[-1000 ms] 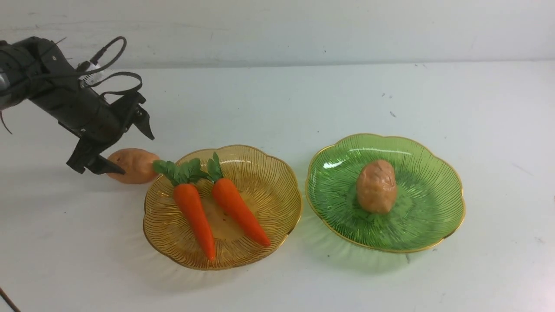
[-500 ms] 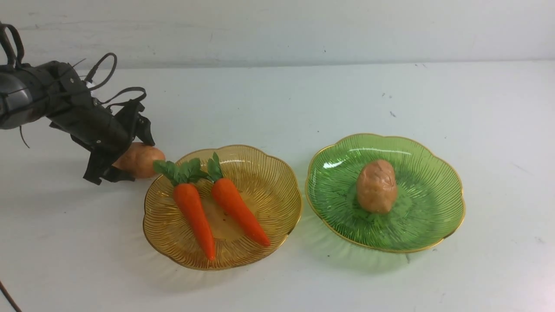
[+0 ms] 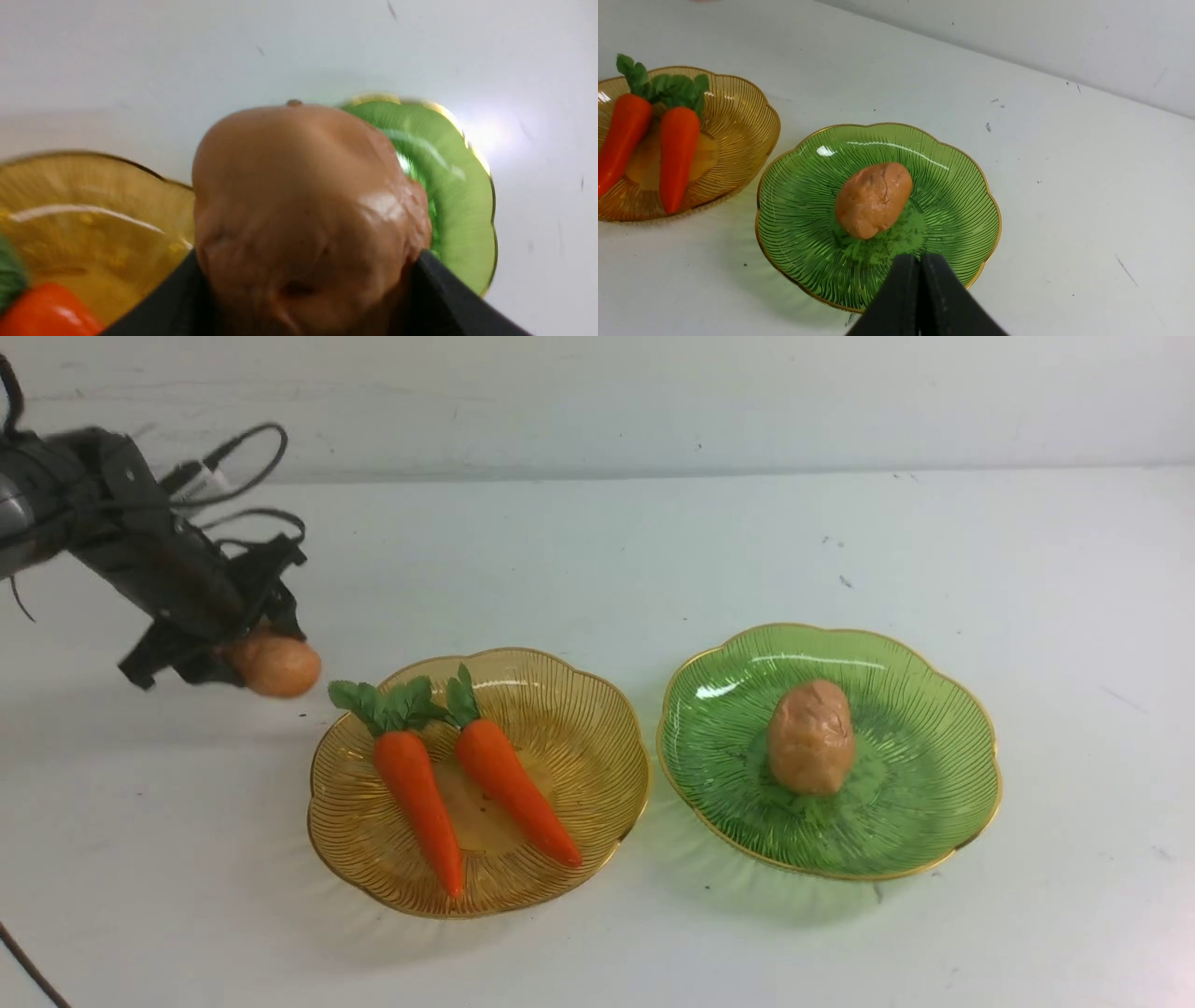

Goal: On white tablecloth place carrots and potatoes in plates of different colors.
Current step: 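Pick up the potato beside the plates and place it on a plate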

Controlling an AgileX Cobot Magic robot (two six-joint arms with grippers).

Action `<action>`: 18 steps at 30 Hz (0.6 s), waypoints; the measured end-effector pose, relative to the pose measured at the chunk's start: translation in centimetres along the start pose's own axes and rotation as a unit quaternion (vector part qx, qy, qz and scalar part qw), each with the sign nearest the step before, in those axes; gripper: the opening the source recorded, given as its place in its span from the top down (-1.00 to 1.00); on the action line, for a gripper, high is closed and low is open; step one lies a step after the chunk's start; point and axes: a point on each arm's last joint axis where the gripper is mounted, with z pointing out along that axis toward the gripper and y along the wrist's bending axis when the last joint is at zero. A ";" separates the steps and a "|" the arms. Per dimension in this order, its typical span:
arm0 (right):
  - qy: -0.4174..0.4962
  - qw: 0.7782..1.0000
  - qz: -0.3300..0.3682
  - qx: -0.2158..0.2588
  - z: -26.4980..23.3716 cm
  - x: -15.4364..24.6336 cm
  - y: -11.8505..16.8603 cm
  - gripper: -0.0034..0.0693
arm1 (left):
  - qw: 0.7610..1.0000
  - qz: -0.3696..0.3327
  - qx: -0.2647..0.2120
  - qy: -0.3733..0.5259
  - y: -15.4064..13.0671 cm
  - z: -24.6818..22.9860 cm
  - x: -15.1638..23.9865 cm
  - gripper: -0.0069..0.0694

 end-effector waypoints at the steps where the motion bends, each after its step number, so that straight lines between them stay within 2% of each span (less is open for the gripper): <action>1: 0.000 1.000 0.000 0.000 0.0 0.0 0.0 0.95 | 0.999 0.017 0.006 0.028 -1.4 2.1 1.1 -0.22; 5: -0.001 1.000 0.000 0.000 0.0 0.0 0.0 0.95 | 0.996 0.049 0.008 0.078 -3.6 7.8 3.9 -0.32; 8: -0.001 1.000 -0.002 0.001 0.0 0.0 0.0 0.95 | 0.994 0.051 0.004 0.093 -3.6 10.1 4.8 -0.43; 16: -0.003 1.000 -0.004 -0.003 0.6 0.7 0.2 0.95 | 0.991 0.047 -0.002 0.128 -3.0 11.5 5.6 -0.89; 18: -0.006 1.000 -0.003 -0.003 0.6 0.7 0.2 0.95 | 0.991 0.047 0.000 0.126 -3.1 11.4 5.6 -0.92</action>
